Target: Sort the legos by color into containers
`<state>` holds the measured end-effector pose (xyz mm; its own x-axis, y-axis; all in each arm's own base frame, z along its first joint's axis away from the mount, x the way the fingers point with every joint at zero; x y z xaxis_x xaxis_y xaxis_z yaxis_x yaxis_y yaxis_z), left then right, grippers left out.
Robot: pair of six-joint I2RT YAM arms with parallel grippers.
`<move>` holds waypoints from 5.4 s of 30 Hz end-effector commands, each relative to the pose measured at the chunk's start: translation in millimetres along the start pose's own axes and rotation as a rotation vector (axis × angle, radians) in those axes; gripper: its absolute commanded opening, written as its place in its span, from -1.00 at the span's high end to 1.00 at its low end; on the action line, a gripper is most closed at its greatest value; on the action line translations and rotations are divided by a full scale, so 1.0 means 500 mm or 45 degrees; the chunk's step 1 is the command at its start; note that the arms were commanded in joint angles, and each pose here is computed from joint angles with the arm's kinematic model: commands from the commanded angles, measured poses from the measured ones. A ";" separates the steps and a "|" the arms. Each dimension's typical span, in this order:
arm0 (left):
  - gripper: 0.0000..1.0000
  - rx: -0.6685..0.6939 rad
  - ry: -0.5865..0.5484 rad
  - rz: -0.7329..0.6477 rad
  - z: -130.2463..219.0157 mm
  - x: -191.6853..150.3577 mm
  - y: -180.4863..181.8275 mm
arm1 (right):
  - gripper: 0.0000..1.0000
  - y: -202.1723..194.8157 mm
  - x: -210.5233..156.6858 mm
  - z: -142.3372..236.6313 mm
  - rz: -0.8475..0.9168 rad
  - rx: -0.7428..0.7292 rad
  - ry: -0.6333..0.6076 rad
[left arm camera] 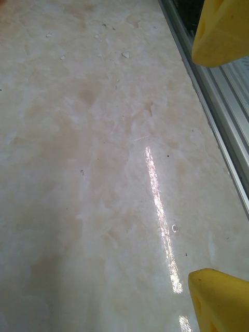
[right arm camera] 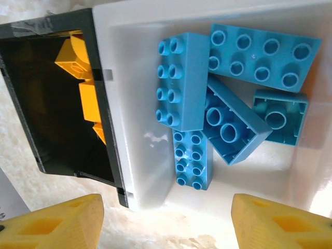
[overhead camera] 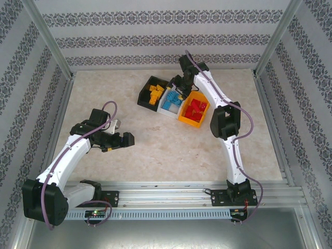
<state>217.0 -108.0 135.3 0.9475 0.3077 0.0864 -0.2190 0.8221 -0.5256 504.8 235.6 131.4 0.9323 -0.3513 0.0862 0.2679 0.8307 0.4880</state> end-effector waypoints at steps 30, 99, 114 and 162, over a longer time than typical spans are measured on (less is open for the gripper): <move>-1.00 -0.043 -0.017 -0.011 0.012 0.008 -0.015 | -0.52 -0.090 -0.217 0.288 0.372 -0.074 -0.072; -1.00 0.443 -1.323 -0.312 -0.016 0.418 0.184 | -0.96 -0.486 -0.039 0.247 0.845 -0.277 -1.215; -1.00 0.314 -1.457 -0.325 -0.012 0.382 0.198 | -0.96 -0.509 -0.090 0.270 0.839 -0.325 -1.434; -1.00 0.343 -1.419 -0.334 -0.020 0.395 0.193 | -0.96 -0.473 -0.056 0.218 0.957 -0.409 -1.301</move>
<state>381.1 25.8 89.8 0.2878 0.2430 0.9264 -0.2085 0.9600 -0.1871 384.3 -0.3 101.3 0.3302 0.1644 0.9295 -0.0559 0.9864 -0.1547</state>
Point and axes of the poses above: each hand's point on the last joint's axis, 136 mm out from that joint toward the fingers, its own z axis back along the fingers, its own y axis along the line the jaws close on, x = y × z, the point moved 1 cm from there along z, back along the fingers, and after that the axes turned 12 degrees about z, right-handed, at the moved point
